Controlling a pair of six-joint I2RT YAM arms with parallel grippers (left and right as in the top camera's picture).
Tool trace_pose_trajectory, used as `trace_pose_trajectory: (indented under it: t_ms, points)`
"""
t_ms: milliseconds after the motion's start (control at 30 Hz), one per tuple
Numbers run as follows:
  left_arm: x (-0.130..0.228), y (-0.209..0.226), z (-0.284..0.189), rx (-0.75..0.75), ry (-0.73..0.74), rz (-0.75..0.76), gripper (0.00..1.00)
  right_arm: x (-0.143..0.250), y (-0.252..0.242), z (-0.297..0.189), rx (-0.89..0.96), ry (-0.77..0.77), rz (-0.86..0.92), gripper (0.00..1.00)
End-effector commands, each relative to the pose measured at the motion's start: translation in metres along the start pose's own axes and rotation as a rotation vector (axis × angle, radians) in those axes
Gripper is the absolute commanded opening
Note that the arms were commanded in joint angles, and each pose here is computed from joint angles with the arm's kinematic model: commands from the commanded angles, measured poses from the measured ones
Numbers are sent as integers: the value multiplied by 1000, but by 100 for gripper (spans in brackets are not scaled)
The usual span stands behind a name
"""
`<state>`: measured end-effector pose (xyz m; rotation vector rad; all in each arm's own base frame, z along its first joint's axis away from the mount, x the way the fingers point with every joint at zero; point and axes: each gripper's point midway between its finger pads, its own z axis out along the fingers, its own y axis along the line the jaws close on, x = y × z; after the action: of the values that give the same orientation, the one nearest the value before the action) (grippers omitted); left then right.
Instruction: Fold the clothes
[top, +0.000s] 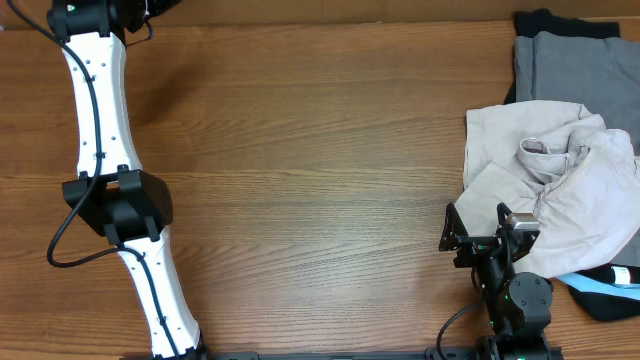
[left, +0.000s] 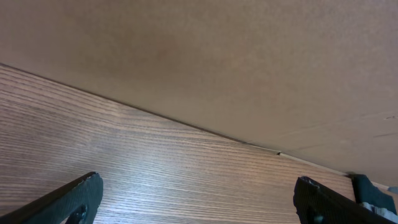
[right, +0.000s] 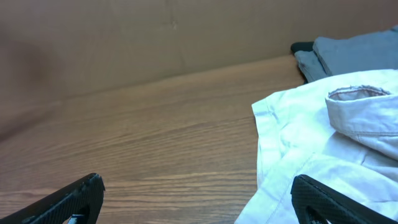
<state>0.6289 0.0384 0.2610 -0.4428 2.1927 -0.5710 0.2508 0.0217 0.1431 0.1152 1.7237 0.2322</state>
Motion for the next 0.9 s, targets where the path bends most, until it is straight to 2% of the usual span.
trace_pose_trajectory:
  t_ms: [0,167,867]
  points:
    - [-7,-11,-8,14,-24,6,100,-4,-4,-1,18,-31,-10,100]
    - [-7,-11,-8,14,-24,6,100,-27,1,-10,-4,-137,-11,100]
    - [-7,-11,-8,14,-24,6,100,-27,0,-9,2,-133,-10,100]
